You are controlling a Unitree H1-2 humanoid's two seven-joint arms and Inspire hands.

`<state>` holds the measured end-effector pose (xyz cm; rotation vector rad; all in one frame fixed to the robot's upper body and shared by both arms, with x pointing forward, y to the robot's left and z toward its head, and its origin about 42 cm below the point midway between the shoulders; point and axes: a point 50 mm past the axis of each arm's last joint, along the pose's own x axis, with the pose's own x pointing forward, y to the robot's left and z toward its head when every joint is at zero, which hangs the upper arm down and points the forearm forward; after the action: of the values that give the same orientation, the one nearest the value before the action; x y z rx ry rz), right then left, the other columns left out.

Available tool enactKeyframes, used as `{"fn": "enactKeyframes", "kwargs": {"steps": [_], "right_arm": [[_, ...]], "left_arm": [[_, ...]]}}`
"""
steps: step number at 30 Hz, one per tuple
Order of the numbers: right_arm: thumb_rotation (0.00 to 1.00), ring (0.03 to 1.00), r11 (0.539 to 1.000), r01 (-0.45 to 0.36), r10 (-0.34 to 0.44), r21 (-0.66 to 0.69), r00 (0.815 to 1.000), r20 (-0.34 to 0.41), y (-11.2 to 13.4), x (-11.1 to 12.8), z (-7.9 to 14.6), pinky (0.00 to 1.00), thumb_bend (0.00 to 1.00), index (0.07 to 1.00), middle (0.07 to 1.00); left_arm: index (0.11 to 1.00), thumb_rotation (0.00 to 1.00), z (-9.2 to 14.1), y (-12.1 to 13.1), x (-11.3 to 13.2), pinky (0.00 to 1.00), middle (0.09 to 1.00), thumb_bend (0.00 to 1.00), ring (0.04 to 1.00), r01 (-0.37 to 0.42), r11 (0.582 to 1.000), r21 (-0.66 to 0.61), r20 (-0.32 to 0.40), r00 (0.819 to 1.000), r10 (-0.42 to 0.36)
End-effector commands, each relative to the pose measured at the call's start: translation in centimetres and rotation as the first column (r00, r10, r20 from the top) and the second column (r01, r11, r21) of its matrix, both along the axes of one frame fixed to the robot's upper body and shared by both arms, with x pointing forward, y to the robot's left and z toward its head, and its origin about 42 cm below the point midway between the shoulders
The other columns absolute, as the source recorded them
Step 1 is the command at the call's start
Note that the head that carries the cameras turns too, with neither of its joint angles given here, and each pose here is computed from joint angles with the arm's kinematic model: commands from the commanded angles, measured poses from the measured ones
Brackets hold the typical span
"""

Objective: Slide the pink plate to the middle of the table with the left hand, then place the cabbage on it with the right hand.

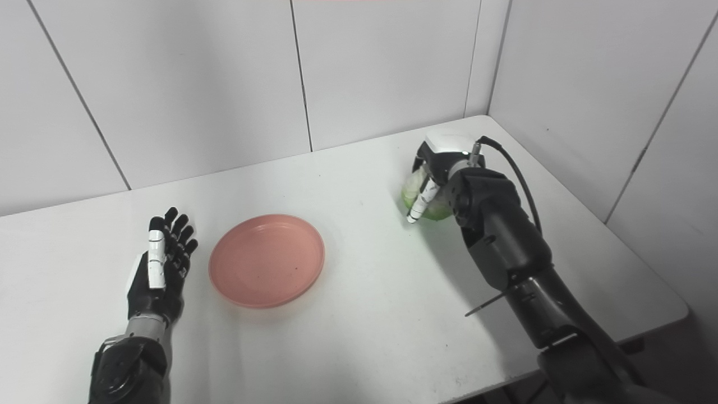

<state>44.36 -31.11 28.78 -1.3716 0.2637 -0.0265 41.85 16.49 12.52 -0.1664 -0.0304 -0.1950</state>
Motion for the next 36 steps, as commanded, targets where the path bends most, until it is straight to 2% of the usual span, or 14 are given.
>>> {"fn": "enactKeyframes", "kwargs": {"steps": [1, 2, 3, 5, 10, 14, 18, 22, 23, 25, 30, 32, 35, 36], "right_arm": [[0.00, 0.401, 1.000, -0.030, 0.030, 0.001, 0.989, 0.147, 1.2, 0.4, 4.3, 0.29, 0.53, 0.472, 0.511], [0.00, 0.399, 0.999, -0.040, 0.038, 0.006, 0.987, 0.158, 1.7, 0.4, 4.6, 0.29, 0.53, 0.471, 0.522], [0.00, 0.351, 0.998, -0.057, 0.055, 0.006, 0.983, 0.173, 2.3, 0.3, 5.0, 0.25, 0.53, 0.476, 0.465], [0.00, 0.247, 0.996, -0.085, 0.083, 0.000, 0.977, 0.194, 3.5, 0.1, 5.7, 0.17, 0.53, 0.479, 0.469], [0.00, 0.268, 0.986, -0.162, 0.151, 0.040, 0.968, 0.203, 6.2, 0.1, 6.7, 0.19, 0.53, 0.483, 0.403], [0.00, 0.276, 0.972, -0.232, 0.219, 0.046, 0.956, 0.194, 9.0, 0.6, 6.8, 0.20, 0.53, 0.480, 0.457], [0.00, 0.285, 0.956, -0.291, 0.277, 0.048, 0.942, 0.188, 10.9, 0.6, 7.1, 0.21, 0.53, 0.484, 0.399], [0.00, 0.354, 0.936, -0.344, 0.328, 0.077, 0.930, 0.168, 12.9, 0.6, 7.2, 0.27, 0.53, 0.496, 0.433], [0.00, 0.309, 0.934, -0.351, 0.335, 0.075, 0.928, 0.163, 13.3, 0.6, 7.2, 0.23, 0.53, 0.490, 0.453], [0.00, 0.273, 0.918, -0.393, 0.381, 0.057, 0.912, 0.154, 14.9, 0.5, 6.5, 0.19, 0.53, 0.496, 0.421], [0.00, 0.282, 0.886, -0.456, 0.445, 0.084, 0.888, 0.120, 17.4, 0.5, 4.7, 0.19, 0.53, 0.482, 0.472], [0.00, 0.314, 0.871, -0.479, 0.470, 0.107, 0.877, 0.098, 18.1, 0.7, 3.8, 0.22, 0.53, 0.490, 0.418], [0.00, 0.371, 0.850, -0.516, 0.511, 0.109, 0.857, 0.073, 19.6, 1.1, 1.9, 0.28, 0.53, 0.494, 0.431], [0.00, 0.404, 0.847, -0.522, 0.518, 0.103, 0.853, 0.070, 19.9, 1.1, 1.5, 0.32, 0.52, 0.487, 0.483]], "left_arm": [[1.000, 1.00, 1.8, -0.6, 0.7, 1.00, 1.000, 0.76, 1.000, 0.007, 1.000, -0.007, 0.055, 0.998, -0.006], [1.000, 1.00, 1.8, -0.7, 0.6, 1.00, 1.000, 0.76, 1.000, 0.005, 1.000, -0.006, 0.054, 0.999, -0.005], [1.000, 1.00, 1.8, -0.9, 0.6, 1.00, 1.000, 0.76, 1.000, 0.004, 1.000, -0.006, 0.052, 0.999, -0.003], [1.000, 1.00, 1.8, -1.3, 0.5, 1.00, 1.000, 0.78, 1.000, 0.004, 1.000, -0.010, 0.049, 0.999, -0.003], [1.000, 1.00, 1.3, -2.6, 0.1, 1.00, 1.000, 0.77, 1.000, -0.003, 1.000, -0.022, 0.037, 0.999, 0.004], [1.000, 1.00, 1.3, -3.5, -0.4, 1.00, 1.000, 0.75, 1.000, -0.036, 0.999, -0.023, 0.033, 0.999, 0.037], [1.000, 1.00, 1.1, -4.5, -0.6, 1.00, 1.000, 0.76, 1.000, -0.067, 0.997, -0.045, 0.036, 0.997, 0.069], [1.000, 1.00, 0.7, -5.6, -0.3, 1.00, 1.000, 0.74, 1.000, -0.107, 0.991, -0.084, 0.066, 0.991, 0.113], [1.000, 1.00, 0.6, -5.8, -0.3, 1.00, 1.000, 0.72, 1.000, -0.118, 0.988, -0.096, 0.071, 0.990, 0.125], [1.000, 1.00, 0.2, -6.4, -0.2, 1.00, 1.000, 0.71, 1.000, -0.141, 0.986, -0.093, 0.073, 0.986, 0.148], [1.000, 1.00, -0.4, -6.9, 0.2, 1.00, 0.995, 0.73, 1.000, -0.164, 0.985, -0.053, 0.068, 0.984, 0.167], [1.000, 1.00, -0.5, -7.1, 0.3, 1.00, 0.993, 0.73, 1.000, -0.174, 0.983, -0.063, 0.064, 0.982, 0.178], [1.000, 1.00, -0.6, -7.2, 0.3, 1.00, 0.985, 0.73, 0.986, -0.188, 0.980, -0.066, 0.060, 0.979, 0.192], [1.000, 1.00, -0.5, -7.2, 0.2, 1.00, 0.982, 0.73, 0.981, -0.190, 0.980, -0.063, 0.060, 0.979, 0.194]]}}
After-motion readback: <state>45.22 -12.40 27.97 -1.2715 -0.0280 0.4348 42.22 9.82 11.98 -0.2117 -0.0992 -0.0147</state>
